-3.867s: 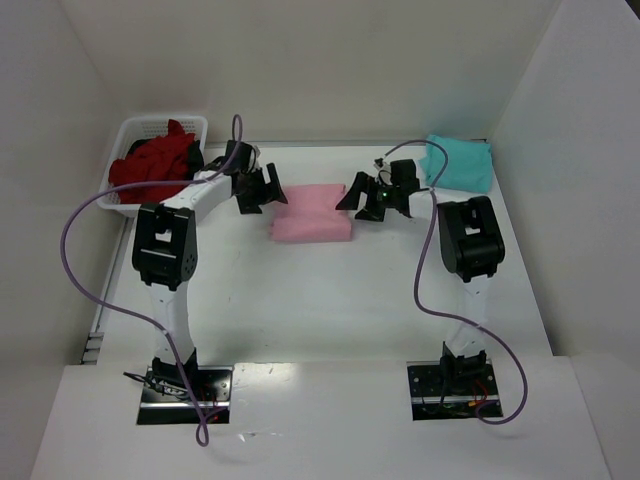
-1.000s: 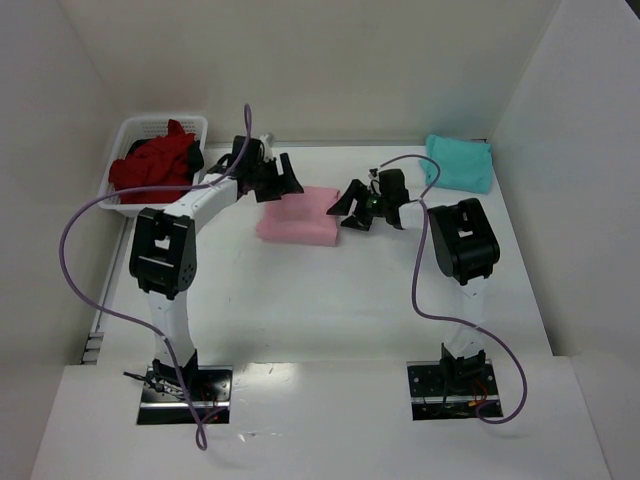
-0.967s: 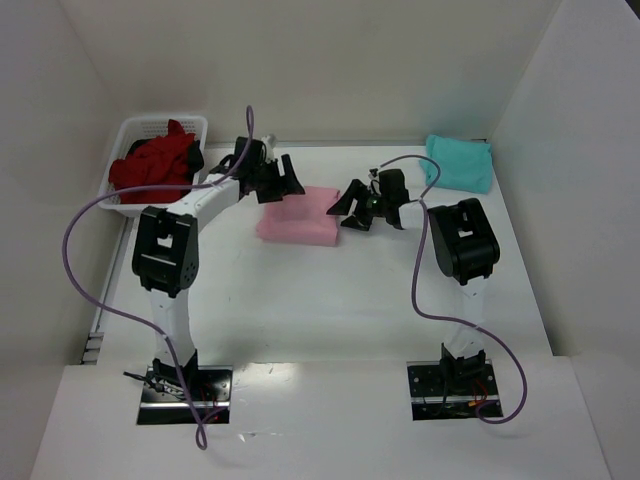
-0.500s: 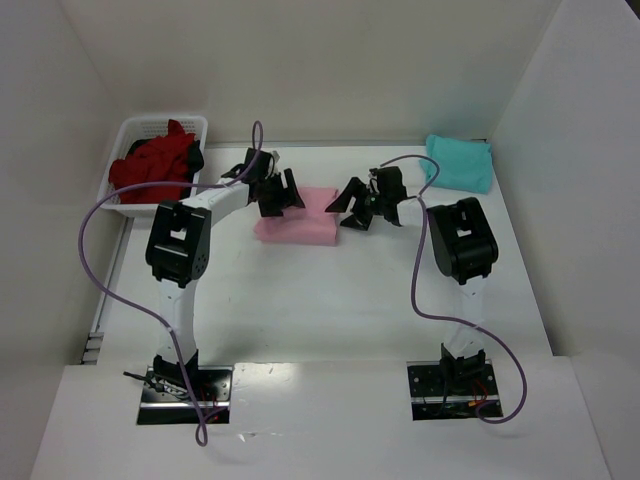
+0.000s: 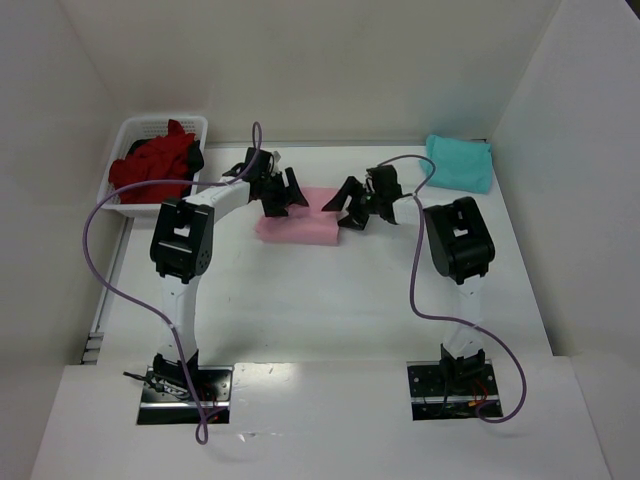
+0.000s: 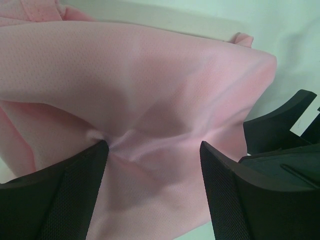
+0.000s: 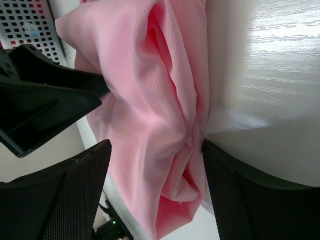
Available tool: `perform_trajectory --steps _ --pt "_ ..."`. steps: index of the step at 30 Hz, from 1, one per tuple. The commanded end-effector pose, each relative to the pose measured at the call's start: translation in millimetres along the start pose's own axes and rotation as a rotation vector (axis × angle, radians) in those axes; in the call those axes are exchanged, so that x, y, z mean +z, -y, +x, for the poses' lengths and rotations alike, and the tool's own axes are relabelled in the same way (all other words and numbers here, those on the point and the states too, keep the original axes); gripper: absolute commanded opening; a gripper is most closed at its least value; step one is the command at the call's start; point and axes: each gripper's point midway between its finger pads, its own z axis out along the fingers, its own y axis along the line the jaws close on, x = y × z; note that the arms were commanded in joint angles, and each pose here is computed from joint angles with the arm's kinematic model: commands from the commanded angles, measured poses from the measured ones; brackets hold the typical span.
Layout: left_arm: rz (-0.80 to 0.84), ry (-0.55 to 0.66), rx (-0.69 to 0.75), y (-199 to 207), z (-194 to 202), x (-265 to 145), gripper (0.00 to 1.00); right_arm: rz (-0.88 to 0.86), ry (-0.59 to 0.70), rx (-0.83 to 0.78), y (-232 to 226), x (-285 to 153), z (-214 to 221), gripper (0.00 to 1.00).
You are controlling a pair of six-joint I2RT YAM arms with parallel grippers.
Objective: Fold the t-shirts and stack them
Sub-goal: Put the neatly folded tshirt into the corner of the board with the right arm
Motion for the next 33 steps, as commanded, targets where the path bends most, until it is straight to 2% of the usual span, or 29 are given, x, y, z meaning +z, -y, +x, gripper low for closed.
perform_trajectory --steps 1,12,21,24,33 --pt "-0.058 -0.107 -0.046 -27 34 20 0.82 0.235 -0.069 0.077 63 14 33 0.81" --pt "-0.033 -0.123 -0.047 -26 39 24 0.82 0.289 -0.064 0.116 61 20 32 0.80" --pt "-0.017 -0.134 -0.049 -25 42 26 0.82 0.253 -0.069 0.140 57 24 33 0.72" --pt "-0.017 -0.134 -0.049 -25 42 26 0.82 0.249 -0.065 0.137 56 25 32 0.60" --pt "-0.016 -0.137 -0.049 -25 43 24 0.82 0.298 -0.036 0.139 63 21 28 0.00"
